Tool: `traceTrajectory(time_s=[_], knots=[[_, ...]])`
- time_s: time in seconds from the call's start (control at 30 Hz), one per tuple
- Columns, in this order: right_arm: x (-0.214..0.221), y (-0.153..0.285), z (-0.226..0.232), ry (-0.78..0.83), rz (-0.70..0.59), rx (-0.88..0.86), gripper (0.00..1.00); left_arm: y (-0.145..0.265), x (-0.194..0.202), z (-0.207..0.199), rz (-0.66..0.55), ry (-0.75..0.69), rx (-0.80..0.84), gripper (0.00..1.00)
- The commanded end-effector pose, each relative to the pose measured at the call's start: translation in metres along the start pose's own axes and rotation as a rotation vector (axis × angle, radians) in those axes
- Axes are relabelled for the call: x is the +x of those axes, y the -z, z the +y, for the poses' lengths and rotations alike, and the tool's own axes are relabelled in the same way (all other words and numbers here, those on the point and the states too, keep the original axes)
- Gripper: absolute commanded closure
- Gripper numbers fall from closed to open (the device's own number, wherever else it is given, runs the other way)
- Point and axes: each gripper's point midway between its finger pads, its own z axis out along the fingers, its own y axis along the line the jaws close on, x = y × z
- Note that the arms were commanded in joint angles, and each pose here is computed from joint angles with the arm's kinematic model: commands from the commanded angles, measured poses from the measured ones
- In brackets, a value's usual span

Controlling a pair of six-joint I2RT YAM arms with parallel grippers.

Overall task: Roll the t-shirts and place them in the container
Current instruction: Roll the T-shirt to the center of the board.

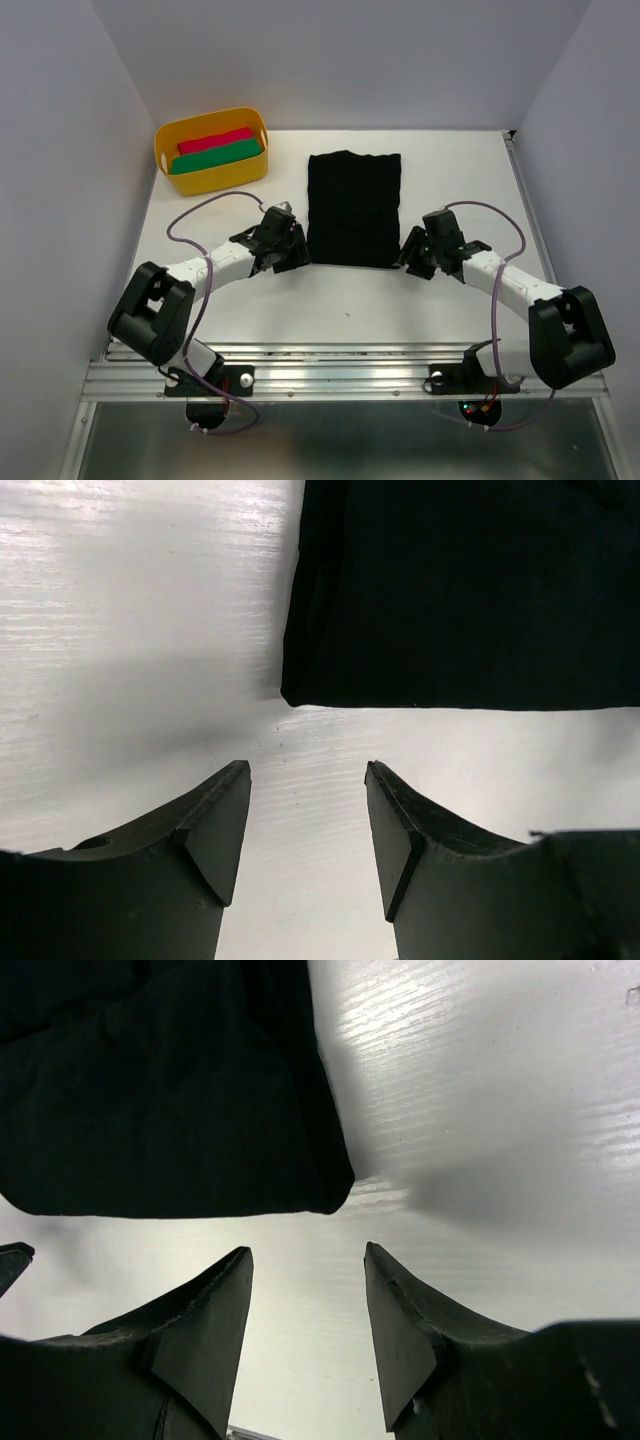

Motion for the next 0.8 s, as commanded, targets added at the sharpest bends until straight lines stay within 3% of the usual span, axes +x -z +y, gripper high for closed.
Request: traceTrajectory(time_s=[0.0,0.77], knots=[[-0.008,-0.009,0.006,-0.015,-0.033,-0.039,0.46,-0.007,-0.010,-0.007,-0.044,0.032,0.050,0.39],[-0.006,-0.033,0.001,0.010,-0.006,-0.012,0.60,-0.039,-0.009,0.002,-0.022,0.029,0.058,0.59]])
